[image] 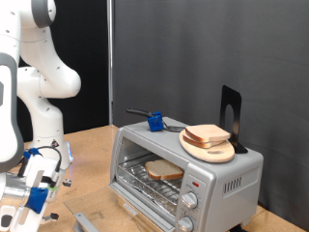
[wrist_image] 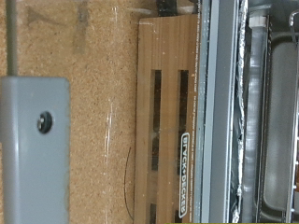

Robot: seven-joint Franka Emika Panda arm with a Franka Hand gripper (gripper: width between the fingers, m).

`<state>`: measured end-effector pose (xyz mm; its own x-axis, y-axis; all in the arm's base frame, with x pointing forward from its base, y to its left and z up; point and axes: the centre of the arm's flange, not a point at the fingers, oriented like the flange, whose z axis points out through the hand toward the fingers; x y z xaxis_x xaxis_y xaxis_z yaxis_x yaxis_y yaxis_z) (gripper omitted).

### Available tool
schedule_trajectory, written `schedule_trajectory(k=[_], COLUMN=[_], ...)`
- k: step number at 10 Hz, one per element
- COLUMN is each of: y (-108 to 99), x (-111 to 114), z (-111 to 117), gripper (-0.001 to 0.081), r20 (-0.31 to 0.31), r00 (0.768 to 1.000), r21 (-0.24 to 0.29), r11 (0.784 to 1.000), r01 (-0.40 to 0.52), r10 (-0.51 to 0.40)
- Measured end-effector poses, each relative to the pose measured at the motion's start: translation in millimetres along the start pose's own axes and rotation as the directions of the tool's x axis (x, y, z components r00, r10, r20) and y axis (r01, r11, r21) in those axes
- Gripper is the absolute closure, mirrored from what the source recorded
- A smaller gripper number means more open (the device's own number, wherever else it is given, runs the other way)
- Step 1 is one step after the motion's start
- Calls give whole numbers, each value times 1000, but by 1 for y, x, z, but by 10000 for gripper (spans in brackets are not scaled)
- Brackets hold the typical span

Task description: Make a piece of toast with the oven

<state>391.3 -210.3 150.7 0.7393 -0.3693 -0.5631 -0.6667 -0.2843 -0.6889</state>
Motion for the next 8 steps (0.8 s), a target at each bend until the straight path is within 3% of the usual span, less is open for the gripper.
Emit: schedule_trajectory(k=[8], y=[7], x=[-16], z=[45], gripper=[124], r20=[44], r00=[999], r21=[11], r11=[1000], r01=[-20], r10=[19])
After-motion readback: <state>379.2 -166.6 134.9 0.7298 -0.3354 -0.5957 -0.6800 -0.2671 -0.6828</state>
